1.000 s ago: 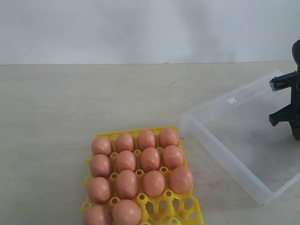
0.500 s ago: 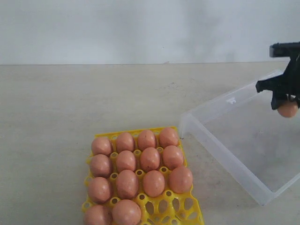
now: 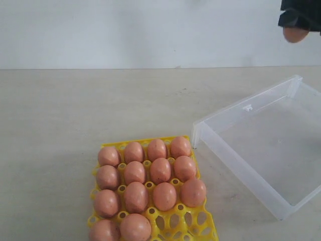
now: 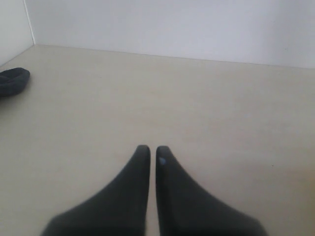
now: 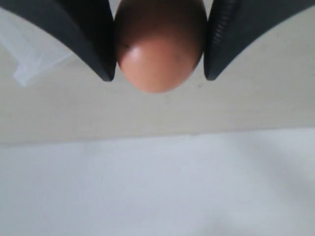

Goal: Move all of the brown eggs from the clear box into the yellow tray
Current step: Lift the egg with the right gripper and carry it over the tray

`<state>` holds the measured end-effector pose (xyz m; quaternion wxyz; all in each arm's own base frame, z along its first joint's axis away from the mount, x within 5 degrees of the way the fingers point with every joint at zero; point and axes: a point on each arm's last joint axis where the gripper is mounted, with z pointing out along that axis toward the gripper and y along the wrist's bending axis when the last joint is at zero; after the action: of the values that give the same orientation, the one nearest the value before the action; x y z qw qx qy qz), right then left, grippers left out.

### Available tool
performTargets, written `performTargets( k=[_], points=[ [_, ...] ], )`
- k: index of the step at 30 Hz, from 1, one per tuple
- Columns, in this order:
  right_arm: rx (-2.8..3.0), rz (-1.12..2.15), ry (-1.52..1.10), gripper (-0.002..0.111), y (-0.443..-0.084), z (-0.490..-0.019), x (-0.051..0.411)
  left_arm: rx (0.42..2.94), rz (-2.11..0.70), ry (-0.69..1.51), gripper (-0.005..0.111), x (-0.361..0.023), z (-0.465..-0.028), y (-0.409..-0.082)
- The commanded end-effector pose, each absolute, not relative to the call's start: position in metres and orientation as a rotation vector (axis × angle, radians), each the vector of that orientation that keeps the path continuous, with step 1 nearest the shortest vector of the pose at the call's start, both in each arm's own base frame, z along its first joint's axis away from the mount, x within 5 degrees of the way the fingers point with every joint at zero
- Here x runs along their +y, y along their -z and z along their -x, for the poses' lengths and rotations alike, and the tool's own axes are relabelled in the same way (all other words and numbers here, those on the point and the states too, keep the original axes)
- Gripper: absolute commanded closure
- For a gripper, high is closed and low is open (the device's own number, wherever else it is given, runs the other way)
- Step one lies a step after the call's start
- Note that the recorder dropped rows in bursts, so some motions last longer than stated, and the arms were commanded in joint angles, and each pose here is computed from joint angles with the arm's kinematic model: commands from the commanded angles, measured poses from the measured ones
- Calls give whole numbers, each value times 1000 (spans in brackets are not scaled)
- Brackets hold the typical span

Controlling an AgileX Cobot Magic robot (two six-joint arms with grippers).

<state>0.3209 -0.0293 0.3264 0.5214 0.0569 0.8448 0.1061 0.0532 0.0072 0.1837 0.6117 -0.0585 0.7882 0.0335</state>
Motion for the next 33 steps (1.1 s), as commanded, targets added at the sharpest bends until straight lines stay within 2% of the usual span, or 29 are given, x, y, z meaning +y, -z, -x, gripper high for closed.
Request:
performTargets(
  k=[1,4,15,17,21,24,28,31,33],
  points=[
    [1846,-52,-128,108,-346,-285,-27,1816,128,-78,103,7,-53,-183],
    [1764,78,-88,108,-360,-272,-21,1816,128,-78,103,7,-53,-183],
    [1378,605,-196,108,-415,-264,17,1816,128,-78,103,7,-53,-183],
    [1370,781,-115,108,-410,-262,27,1816,128,-78,103,7,-53,-183],
    [1552,1192,209,108,-374,-262,41,1816,128,-78,103,7,-53,-183],
    [1729,1149,448,108,-359,-266,34,1817,128,-78,103,7,-53,-183],
    [1756,948,635,108,-366,-272,17,1817,128,-78,103,7,-53,-183],
    [1706,779,633,108,-379,-275,14,1817,128,-78,103,7,-53,-183],
    [1689,619,523,108,-388,-276,15,1817,128,-78,103,7,-53,-183]
  ],
)
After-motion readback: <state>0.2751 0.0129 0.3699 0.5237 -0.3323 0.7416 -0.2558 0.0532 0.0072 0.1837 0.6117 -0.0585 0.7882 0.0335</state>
